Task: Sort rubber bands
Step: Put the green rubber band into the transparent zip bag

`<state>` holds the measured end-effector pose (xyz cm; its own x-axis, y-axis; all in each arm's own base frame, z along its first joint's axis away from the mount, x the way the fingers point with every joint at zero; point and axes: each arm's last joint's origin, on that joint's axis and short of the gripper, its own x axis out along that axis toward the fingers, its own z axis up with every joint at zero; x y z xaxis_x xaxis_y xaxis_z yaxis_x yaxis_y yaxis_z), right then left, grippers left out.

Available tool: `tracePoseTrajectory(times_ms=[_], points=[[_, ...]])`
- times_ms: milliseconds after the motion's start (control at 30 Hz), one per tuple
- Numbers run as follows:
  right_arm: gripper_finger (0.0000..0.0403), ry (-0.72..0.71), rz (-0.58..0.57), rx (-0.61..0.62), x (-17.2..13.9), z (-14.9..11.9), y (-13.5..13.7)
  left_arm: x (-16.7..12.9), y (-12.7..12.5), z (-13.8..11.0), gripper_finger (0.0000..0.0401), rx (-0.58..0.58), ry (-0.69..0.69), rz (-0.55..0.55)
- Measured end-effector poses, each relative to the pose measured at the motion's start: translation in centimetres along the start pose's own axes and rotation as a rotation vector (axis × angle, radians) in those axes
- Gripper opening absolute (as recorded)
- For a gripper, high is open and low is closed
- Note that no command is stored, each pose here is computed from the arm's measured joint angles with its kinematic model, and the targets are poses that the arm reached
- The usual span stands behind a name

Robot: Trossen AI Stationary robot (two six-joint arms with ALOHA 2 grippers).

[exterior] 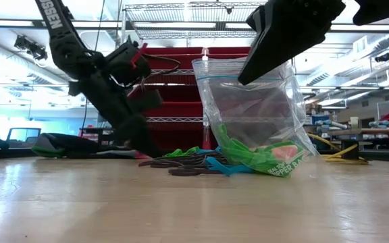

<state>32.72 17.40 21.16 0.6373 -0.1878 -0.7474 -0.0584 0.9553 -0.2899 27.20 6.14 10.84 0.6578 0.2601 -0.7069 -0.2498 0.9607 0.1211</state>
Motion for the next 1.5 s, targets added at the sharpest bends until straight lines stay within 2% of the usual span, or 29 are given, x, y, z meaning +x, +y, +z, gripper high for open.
tracePoseTrajectory(times_ms=[67,167,367,567,667,867,1033,1267,1400,1500], points=[[0.0,0.0,0.0,0.0,0.0,0.0,0.0,-1.0,0.2,0.3,0.0004,-0.002,-0.002,0.008],[0.0,0.001,0.002,-0.001,0.0,0.0,0.0,-3.0,0.1,1.9,0.0003,-0.008,-0.097,-0.001],[0.0,0.001,0.0,0.003,0.1,0.0,-0.2,-6.7,-1.3,4.6,0.0002,-0.027,-0.273,-0.163],[0.0,0.0,0.005,0.004,0.1,0.1,-0.1,-9.0,-3.9,7.8,0.0001,0.027,-0.392,-0.347],[0.0,0.001,0.005,0.004,0.1,0.1,-0.1,-10.0,-5.2,9.3,0.0001,0.058,-0.45,-0.39],[0.0,0.002,0.005,0.003,0.1,0.0,-0.1,-11.2,-7.3,10.9,0.0001,0.096,-0.499,-0.46],[0.0,0.003,0.005,0.002,0.1,0.0,-0.1,-11.2,-9.0,11.5,0.0001,0.122,-0.503,-0.503],[0.0,0.001,0.004,0.004,0.1,0.1,-0.2,-9.4,-11.6,11.4,0.0001,0.168,-0.445,-0.558],[0.0,-0.001,0.004,0.004,0.1,0.1,-0.2,-7.5,-12.2,11.6,0.0002,0.18,-0.409,-0.479],[0.0,-0.003,0.005,0.005,0.1,0.1,-0.2,-6.1,-12.3,11.4,0.0006,0.174,-0.359,-0.373]])
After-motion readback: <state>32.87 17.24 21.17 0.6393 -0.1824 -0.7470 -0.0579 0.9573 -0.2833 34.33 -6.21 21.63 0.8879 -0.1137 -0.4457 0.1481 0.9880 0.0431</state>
